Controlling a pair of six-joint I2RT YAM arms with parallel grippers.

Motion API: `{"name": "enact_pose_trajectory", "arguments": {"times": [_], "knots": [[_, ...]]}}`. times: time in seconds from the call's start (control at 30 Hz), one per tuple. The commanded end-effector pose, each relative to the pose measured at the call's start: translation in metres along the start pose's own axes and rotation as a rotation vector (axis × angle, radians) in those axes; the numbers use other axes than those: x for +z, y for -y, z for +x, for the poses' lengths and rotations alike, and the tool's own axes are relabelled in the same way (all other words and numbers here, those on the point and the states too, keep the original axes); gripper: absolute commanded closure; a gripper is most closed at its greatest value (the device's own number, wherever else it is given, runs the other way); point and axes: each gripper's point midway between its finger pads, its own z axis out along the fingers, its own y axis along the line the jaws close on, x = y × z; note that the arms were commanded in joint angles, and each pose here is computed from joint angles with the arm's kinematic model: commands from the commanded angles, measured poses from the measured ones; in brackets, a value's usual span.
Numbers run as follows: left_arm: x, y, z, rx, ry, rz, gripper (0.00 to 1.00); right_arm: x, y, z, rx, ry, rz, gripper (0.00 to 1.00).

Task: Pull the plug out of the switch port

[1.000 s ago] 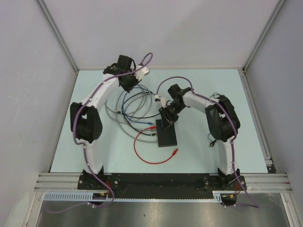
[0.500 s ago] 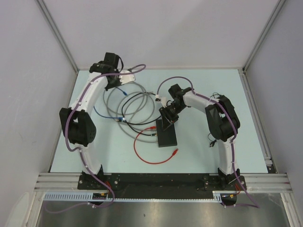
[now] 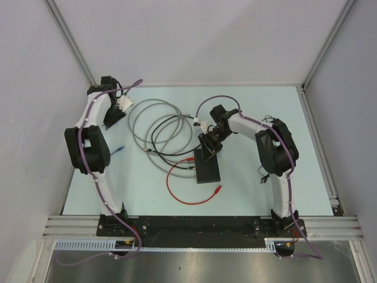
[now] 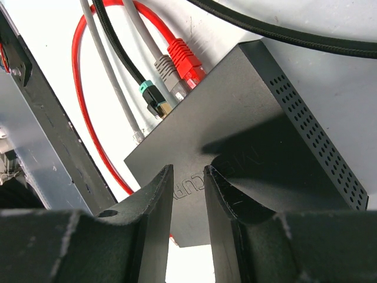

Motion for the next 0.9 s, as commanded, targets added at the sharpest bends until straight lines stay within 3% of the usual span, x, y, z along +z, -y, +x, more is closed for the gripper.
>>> {"name": "enact_pose_trajectory", "arguments": {"times": [0.0,0.13,0.17,0.2,0.4,0.47,0.63,0.87], "knots": [[-0.075,0.037,-0.084,-0.114,0.36,0.032,0.41,0.011,0.053,0.011,-0.02,-0.031,0.178,0.65],[-0.127,0.117,-0.146,-0.111,0.606,0.295,0.43,0.003,0.051,0.002,-0.046,0.012,0.195,0.64],[-0.14,0.151,-0.156,-0.109,0.659,0.46,0.46,0.003,0.05,0.001,-0.052,0.013,0.196,0.64],[-0.148,0.176,-0.162,-0.082,0.674,0.546,0.56,0.003,0.051,0.002,-0.05,0.011,0.197,0.64],[-0.137,0.285,-0.15,-0.044,0.578,0.961,0.87,-0.002,0.052,0.01,-0.014,-0.004,0.191,0.64],[-0.121,0.308,-0.139,-0.042,0.512,1.013,0.9,-0.003,0.051,0.015,0.006,-0.004,0.189,0.64],[-0.098,0.341,-0.139,-0.033,0.505,1.036,0.91,-0.013,0.047,0.006,-0.02,0.046,0.231,0.62],[-0.065,0.347,-0.153,-0.045,0.462,0.953,0.9,-0.01,0.042,0.007,0.002,0.049,0.225,0.62]]}}
